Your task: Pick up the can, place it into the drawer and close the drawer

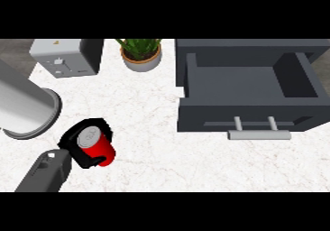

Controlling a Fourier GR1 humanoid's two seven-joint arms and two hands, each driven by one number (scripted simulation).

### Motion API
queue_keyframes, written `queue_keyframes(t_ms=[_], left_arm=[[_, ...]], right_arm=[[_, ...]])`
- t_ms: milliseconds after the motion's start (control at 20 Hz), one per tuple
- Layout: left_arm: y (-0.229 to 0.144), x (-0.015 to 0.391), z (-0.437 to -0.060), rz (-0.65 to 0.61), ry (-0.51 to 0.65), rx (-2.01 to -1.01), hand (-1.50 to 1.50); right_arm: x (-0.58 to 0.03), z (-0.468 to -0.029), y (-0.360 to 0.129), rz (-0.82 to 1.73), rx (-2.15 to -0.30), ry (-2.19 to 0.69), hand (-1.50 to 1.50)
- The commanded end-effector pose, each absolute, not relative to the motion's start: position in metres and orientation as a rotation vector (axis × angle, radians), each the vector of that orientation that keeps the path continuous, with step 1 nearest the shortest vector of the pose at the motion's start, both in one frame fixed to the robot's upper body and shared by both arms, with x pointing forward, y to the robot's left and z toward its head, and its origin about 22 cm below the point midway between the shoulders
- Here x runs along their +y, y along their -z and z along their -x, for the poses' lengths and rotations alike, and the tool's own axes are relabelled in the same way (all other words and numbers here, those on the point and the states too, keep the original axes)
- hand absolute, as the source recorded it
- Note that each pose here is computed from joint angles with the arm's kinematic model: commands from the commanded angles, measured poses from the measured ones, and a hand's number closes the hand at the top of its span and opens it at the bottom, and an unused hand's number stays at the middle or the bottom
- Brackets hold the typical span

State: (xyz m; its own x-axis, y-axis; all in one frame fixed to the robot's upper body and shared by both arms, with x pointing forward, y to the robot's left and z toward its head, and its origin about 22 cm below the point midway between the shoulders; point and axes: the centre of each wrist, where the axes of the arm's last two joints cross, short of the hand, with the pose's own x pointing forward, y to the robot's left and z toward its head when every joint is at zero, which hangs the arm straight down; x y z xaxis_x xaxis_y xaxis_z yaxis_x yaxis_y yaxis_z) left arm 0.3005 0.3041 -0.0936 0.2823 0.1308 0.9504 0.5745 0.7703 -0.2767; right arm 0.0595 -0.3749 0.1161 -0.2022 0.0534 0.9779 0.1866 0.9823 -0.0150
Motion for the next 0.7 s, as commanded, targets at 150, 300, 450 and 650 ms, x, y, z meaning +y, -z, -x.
queue_keyframes(t_ms=[150,300,450,650], left_arm=[[0.098,0.28,-0.304,0.341,-0.288,-1.532,1.5],[0.074,0.242,-0.323,0.313,-0.309,-1.552,1.5],[0.042,0.227,-0.336,0.28,-0.261,-1.635,1.5],[-0.019,0.208,-0.348,0.265,-0.213,-1.691,1.5]], right_arm=[[-0.378,-0.051,-0.111,0.194,-1.784,0.157,-1.5],[-0.368,-0.049,-0.124,0.19,-1.767,0.129,-1.5],[-0.363,-0.051,-0.124,0.174,-1.751,0.145,-1.5],[-0.372,-0.06,-0.115,0.204,-1.752,0.129,-1.5]])
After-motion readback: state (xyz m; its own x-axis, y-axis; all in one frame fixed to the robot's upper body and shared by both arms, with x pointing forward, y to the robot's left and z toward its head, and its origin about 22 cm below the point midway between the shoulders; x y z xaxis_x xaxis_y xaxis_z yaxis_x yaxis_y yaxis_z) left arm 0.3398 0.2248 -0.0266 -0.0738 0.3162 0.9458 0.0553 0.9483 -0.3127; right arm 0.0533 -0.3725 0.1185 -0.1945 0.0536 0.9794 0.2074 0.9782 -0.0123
